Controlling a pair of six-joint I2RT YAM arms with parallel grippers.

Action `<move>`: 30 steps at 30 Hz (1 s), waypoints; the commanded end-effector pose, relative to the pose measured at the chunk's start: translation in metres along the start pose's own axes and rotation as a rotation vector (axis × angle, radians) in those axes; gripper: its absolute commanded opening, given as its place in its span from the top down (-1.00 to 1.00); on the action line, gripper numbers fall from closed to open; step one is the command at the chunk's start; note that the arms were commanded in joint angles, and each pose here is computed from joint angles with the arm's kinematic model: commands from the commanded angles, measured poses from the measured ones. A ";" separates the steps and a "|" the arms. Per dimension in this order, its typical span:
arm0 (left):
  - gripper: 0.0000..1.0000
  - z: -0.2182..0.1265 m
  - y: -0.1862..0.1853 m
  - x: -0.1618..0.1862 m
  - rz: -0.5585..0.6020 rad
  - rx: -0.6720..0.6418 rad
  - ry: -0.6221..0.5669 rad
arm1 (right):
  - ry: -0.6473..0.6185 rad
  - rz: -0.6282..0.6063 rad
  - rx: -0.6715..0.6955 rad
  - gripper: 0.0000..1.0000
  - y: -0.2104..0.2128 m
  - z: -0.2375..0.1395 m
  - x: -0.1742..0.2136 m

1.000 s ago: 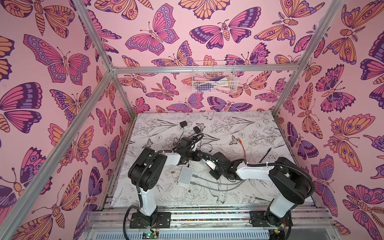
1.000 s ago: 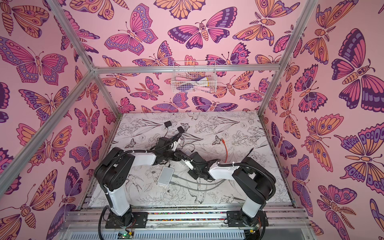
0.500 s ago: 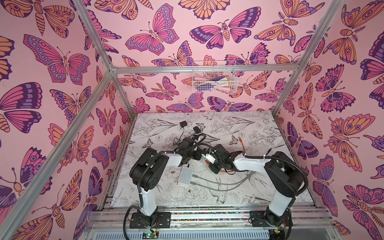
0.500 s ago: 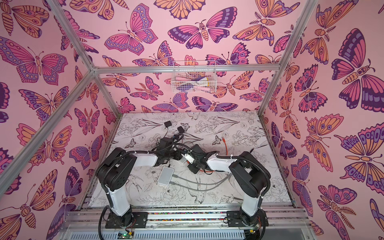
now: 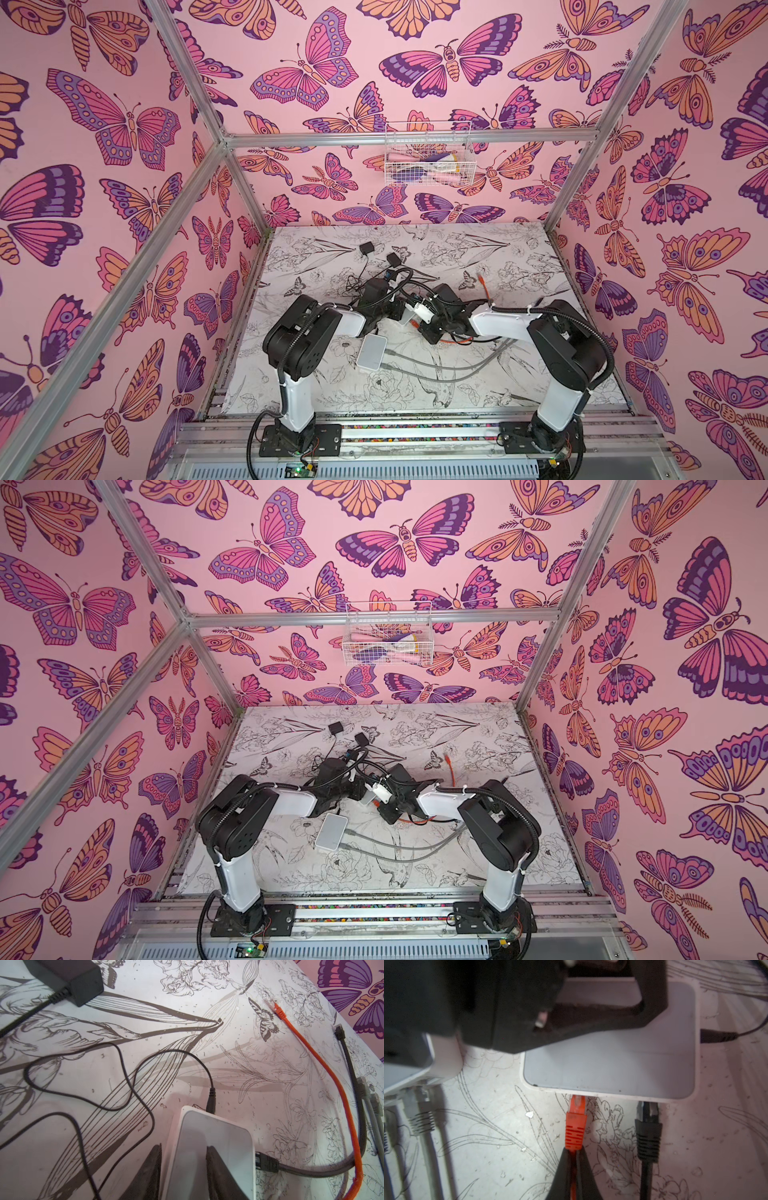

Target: Insert the plug into the switch port

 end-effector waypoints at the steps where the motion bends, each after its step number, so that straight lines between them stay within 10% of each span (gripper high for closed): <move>1: 0.25 -0.013 -0.052 0.147 -0.142 0.308 0.617 | -0.590 -0.159 0.066 1.00 -0.012 -0.023 -0.129; 30: 0.30 -0.016 -0.073 0.183 -0.191 0.522 0.679 | -0.662 -0.193 -0.031 1.00 -0.013 0.006 -0.167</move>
Point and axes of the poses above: each gripper's point midway between its finger pads, its own z axis out along the fingers, its own y axis along the line the jaws close on, x = y × z, the point moved 5 cm from there along -z, back along the fingers, and after that the axes turned 9 degrees about -z, right-handed, at the moved point
